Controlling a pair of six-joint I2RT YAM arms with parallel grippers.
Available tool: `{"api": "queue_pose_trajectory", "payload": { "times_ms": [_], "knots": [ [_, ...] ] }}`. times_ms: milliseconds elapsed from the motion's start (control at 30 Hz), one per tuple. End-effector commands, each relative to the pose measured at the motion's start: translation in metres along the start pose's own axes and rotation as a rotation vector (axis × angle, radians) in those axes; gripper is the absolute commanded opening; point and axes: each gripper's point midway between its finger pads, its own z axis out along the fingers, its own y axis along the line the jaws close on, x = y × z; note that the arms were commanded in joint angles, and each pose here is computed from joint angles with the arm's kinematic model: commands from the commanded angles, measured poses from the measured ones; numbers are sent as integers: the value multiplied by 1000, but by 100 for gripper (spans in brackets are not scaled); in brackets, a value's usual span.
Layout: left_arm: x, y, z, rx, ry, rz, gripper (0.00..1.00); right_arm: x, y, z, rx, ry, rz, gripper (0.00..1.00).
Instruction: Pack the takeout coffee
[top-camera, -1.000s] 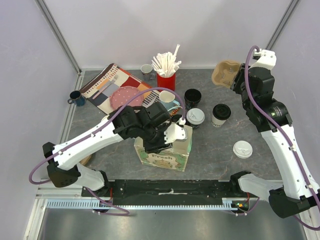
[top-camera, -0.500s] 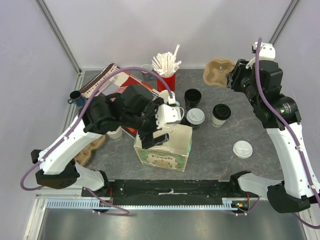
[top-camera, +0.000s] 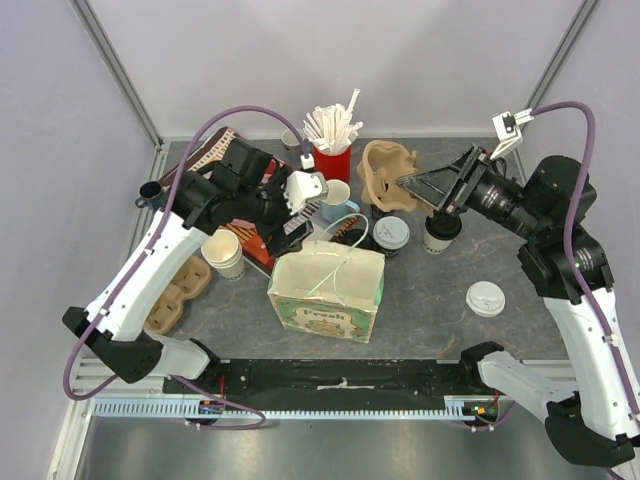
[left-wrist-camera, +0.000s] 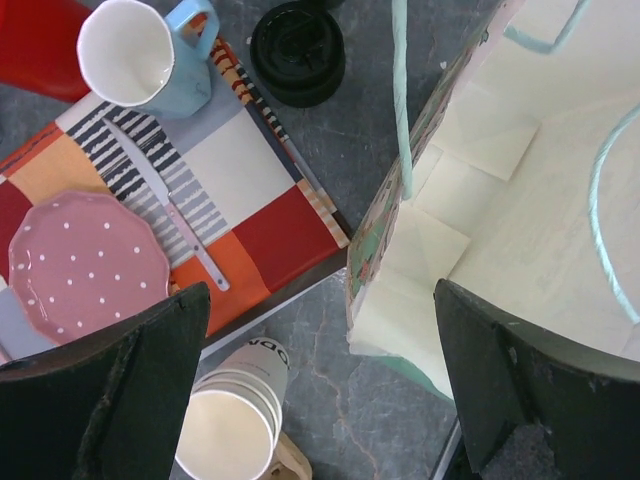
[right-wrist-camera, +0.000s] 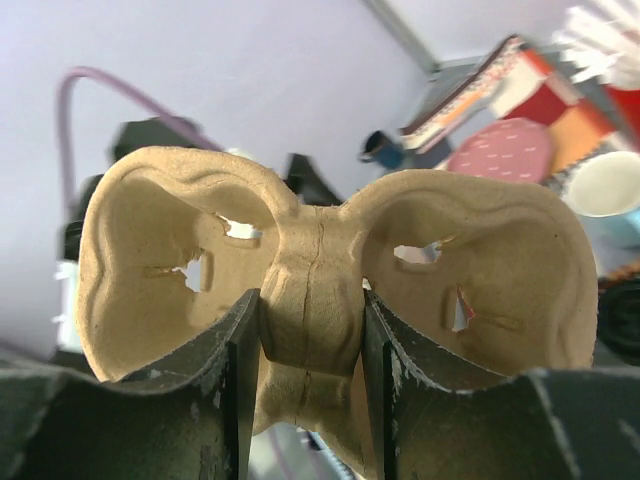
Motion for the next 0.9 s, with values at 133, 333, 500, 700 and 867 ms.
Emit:
{"api": "queue_pose_trajectory", "payload": {
  "times_ms": [133, 333, 500, 700, 867],
  "knots": [
    [-9, 0, 27, 76, -69, 135, 95, 7, 64, -10, -278, 53, 160, 1],
    [-3, -16, 34, 167, -51, 91, 39, 45, 75, 11, -310, 179, 193, 1],
    [6, -27, 33, 194, -23, -21, 2, 70, 75, 25, -270, 252, 175, 1],
    [13, -51, 29, 256, -43, -145, 2, 86, 41, 37, -136, 248, 163, 1],
    [10, -61, 17, 262, -87, -184, 2, 99, 21, 46, -47, 220, 163, 0]
  ]
}}
